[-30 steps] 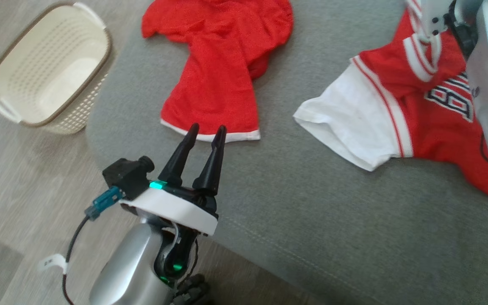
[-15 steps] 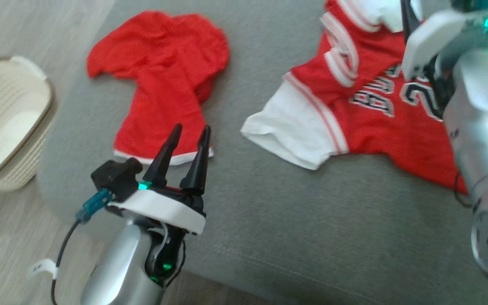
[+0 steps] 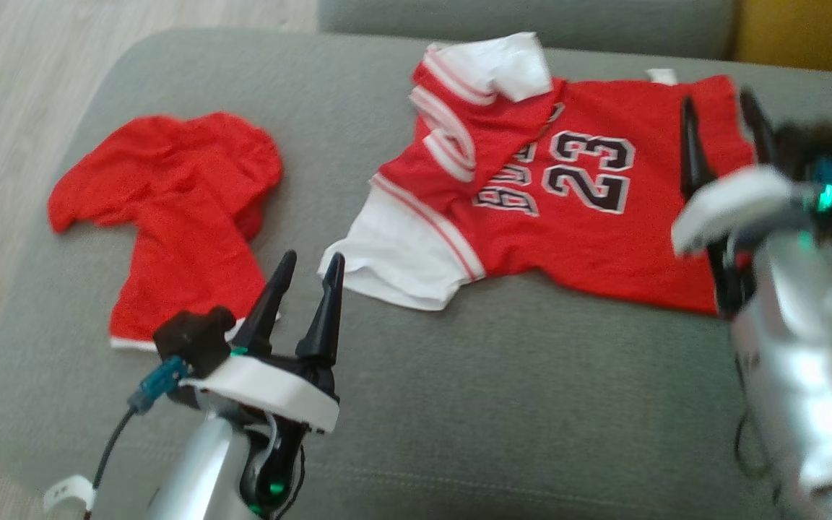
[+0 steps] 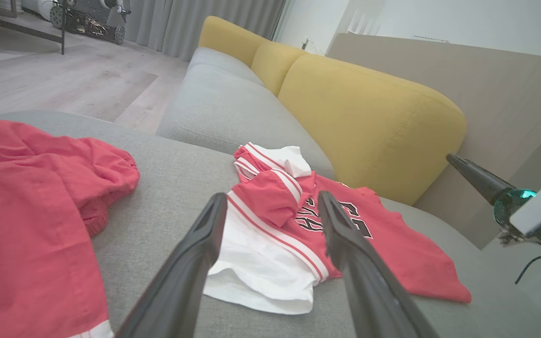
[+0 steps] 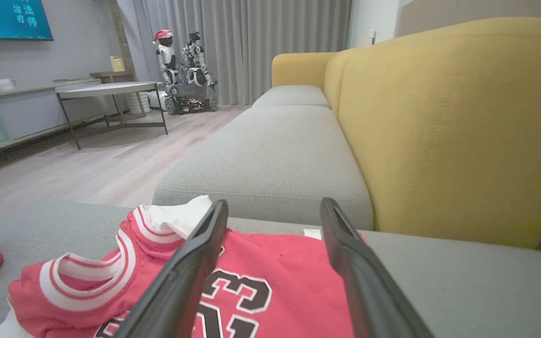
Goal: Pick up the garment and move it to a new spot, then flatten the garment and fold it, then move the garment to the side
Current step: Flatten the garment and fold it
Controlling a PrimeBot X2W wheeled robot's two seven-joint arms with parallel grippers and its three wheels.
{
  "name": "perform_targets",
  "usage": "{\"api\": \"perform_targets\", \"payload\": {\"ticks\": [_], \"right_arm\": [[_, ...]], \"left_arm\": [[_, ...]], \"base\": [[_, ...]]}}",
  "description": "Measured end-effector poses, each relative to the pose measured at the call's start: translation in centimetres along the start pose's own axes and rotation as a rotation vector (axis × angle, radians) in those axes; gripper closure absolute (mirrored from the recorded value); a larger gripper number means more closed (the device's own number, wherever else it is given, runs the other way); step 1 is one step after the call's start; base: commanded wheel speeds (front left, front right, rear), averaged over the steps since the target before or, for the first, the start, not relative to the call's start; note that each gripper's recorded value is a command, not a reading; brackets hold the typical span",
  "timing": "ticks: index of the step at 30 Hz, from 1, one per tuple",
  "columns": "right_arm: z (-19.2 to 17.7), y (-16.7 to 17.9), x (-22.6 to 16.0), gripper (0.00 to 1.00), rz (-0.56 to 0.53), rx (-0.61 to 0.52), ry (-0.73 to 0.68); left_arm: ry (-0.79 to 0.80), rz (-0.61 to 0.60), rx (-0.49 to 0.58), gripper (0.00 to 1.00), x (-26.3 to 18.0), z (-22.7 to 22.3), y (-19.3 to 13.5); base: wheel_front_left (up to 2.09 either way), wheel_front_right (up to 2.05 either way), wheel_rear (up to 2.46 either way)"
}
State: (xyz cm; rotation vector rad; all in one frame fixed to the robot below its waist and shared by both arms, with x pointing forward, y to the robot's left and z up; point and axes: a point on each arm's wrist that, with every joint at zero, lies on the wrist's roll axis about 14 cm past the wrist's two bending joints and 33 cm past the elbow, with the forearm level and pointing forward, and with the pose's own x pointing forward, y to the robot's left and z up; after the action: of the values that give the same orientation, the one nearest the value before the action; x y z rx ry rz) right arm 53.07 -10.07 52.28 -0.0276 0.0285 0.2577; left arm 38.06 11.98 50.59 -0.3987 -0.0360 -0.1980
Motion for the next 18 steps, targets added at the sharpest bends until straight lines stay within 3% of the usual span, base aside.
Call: {"api": "perform_targets", "payload": {"ticks": [10, 18], "right_arm": [[-3.9, -2.8, -9.5, 0.0, -0.13, 0.112, -0.018], [-4.0, -3.7, -11.0, 0.0, -0.166, 0.126, -0.037]], "left_arm": [[0.066, -0.056, 0.0, 0.0, 0.4, -2.3, -2.0], [0.12, -0.016, 0.014, 0.0, 0.8, -4.1, -0.5]], "base": [[0.0, 0.0, 0.0], [0.0, 0.0, 0.0]]}}
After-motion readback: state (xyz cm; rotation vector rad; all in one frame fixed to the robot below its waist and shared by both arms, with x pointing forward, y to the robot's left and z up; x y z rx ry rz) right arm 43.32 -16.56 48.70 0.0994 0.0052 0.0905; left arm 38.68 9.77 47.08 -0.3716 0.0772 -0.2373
